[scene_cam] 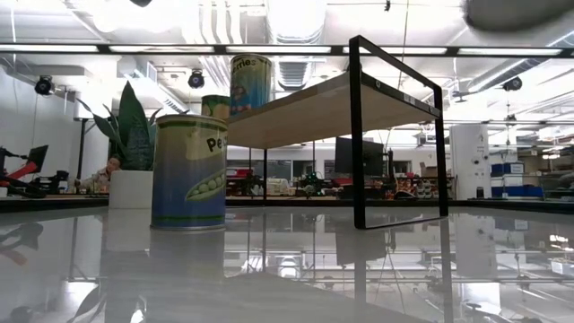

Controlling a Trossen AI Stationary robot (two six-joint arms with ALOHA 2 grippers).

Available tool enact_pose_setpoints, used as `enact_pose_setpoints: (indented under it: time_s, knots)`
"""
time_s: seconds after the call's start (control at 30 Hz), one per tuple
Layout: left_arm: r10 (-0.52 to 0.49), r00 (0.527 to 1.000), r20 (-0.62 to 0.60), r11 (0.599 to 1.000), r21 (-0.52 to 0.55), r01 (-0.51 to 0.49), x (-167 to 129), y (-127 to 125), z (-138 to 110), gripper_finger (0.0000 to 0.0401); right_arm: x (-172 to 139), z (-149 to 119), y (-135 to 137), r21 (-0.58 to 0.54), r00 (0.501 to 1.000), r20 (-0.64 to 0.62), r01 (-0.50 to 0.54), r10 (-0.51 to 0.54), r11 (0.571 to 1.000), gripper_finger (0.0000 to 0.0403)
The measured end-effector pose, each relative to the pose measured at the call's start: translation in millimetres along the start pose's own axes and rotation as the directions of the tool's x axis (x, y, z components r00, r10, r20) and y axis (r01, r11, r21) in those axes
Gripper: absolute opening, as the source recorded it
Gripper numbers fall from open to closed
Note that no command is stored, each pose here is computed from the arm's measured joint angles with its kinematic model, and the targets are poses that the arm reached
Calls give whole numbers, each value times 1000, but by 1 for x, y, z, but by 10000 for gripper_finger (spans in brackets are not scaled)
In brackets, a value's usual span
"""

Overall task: Pick and place cans onto a shelf
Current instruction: Put the canned peas on the shelf

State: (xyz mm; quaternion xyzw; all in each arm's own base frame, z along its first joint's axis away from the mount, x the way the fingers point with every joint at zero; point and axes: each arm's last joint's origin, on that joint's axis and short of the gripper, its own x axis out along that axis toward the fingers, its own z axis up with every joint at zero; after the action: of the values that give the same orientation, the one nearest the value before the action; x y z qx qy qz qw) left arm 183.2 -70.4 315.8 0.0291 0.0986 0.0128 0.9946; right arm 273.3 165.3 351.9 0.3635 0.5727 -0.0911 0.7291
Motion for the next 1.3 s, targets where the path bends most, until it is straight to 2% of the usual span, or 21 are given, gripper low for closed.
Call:
enact_pose_setpoints:
  time_s: [0.1,0.27,0.4,0.53,0.67,0.87,1.3]
  knots:
    - [0,1000,0,1000,0,0,0,0,0,0,-22,5,12,-75,991,117,-60,69,995,308]
    - [0,1000,0,1000,0,0,0,0,0,0,-59,20,21,-187,933,331,-81,140,979,308]
    - [0,1000,6,1000,0,0,0,0,1,0,-82,38,17,-219,878,460,-31,131,975,308]
    - [0,1000,16,1000,3,0,0,0,2,0,-89,67,2,-193,851,519,28,78,981,308]
    - [-1,1000,16,1000,3,0,0,0,2,0,-87,95,-20,-130,855,517,116,-32,985,308]
    - [0,1000,13,1000,5,0,0,0,1,0,-78,124,-46,-66,859,476,250,-190,966,308]
    - [0,1000,15,1000,15,0,0,0,2,0,-39,149,-48,-87,870,403,345,-284,934,309]
